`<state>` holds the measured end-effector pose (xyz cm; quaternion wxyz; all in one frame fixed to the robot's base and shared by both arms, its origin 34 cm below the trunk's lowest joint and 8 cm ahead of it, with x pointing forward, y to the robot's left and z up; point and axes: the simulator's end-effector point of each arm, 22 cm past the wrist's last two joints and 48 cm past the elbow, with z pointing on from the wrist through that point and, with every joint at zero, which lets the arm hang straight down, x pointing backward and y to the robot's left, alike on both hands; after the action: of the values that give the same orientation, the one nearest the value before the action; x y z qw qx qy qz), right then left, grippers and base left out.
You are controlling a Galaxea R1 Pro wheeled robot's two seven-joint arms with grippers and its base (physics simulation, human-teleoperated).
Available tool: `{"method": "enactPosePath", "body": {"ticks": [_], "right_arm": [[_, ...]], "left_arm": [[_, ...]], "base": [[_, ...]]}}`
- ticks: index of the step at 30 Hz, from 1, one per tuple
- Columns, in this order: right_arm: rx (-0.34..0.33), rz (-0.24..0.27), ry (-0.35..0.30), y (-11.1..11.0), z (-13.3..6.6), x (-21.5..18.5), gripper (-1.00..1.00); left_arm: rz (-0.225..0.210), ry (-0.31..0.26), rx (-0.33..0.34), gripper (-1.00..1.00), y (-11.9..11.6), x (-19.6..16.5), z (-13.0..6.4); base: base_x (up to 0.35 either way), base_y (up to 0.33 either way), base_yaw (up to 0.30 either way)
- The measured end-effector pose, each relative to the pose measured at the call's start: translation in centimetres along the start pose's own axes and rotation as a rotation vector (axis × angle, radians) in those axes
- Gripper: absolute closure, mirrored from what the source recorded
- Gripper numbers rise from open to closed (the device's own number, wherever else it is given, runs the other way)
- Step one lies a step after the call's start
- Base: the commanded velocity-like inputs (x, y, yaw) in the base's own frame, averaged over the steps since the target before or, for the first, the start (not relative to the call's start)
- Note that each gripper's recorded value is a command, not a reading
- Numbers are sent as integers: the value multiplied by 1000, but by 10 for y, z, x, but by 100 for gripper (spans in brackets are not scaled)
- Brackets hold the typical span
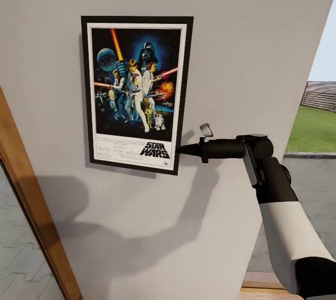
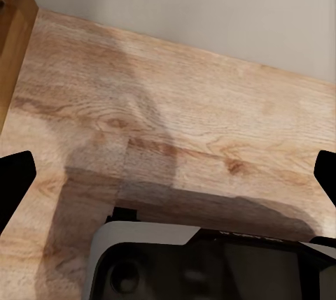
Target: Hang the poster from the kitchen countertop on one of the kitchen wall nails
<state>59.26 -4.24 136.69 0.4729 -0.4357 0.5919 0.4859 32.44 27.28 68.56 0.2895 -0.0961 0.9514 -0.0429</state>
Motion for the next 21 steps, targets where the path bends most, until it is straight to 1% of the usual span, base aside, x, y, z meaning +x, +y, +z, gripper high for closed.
{"method": "enactPosePath", "body": {"ticks": [21], "right_arm": [[0,0,0,0,0,0,100]], "left_arm": [[0,-1,0,-100,0,0,0]], "base": [[0,0,0]]}}
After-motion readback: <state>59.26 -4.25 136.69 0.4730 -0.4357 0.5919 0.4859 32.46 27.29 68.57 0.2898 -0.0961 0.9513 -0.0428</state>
